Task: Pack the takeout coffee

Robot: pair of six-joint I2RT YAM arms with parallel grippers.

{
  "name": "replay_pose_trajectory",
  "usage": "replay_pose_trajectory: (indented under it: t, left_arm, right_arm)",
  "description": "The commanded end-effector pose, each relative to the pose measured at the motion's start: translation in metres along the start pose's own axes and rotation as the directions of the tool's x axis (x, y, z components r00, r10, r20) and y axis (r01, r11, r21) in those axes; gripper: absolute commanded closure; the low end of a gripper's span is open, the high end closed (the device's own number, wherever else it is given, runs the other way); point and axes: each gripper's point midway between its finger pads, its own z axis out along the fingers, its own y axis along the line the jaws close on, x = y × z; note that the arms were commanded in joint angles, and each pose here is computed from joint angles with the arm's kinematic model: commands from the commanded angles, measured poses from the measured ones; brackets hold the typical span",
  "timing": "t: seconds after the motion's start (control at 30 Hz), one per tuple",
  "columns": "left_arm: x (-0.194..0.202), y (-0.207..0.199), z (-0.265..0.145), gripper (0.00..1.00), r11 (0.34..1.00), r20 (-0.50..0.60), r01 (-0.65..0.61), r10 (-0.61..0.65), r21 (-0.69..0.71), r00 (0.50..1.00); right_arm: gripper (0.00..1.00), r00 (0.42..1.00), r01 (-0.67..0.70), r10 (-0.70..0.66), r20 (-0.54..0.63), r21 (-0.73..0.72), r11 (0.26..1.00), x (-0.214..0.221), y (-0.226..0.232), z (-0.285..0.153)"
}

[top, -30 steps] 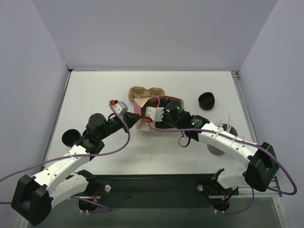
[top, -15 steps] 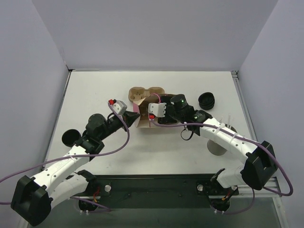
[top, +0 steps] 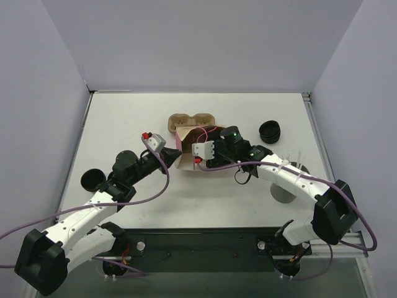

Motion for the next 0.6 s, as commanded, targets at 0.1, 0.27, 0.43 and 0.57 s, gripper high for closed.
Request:
replay_pose_trajectory:
  t: [0.1, 0.27, 0.43, 0.57]
  left_arm:
    - [-0.014, -0.008, -0.005, 1.00, 0.999, 0.071, -0.010, 0.008, 0.033, 0.997]
    - [-0.014, -0.007, -0.005, 1.00, 1.000, 0.071, 0.010, -0.012, 0.029, 0.997]
    - [-0.016, -0.008, -0.004, 1.00, 0.999, 0.065, 0.026, -0.028, 0.029, 0.997]
    - [-0.015, -0.007, -0.004, 1.00, 0.999, 0.059, 0.040, -0.041, 0.022, 0.997]
  right_arm:
    - [0.60, 1.000, 0.021, -0.021, -0.006, 0.032, 0.999, 0.001, -0.005, 0.011]
    - [0.61, 0.999, 0.047, -0.046, -0.024, 0.031, 0.998, 0.005, -0.005, 0.015]
    - [0.61, 0.998, 0.052, -0.050, -0.032, 0.055, 0.997, 0.006, -0.010, 0.021]
    - [0.61, 0.999, 0.044, -0.042, -0.030, 0.067, 0.997, 0.005, -0.012, 0.024]
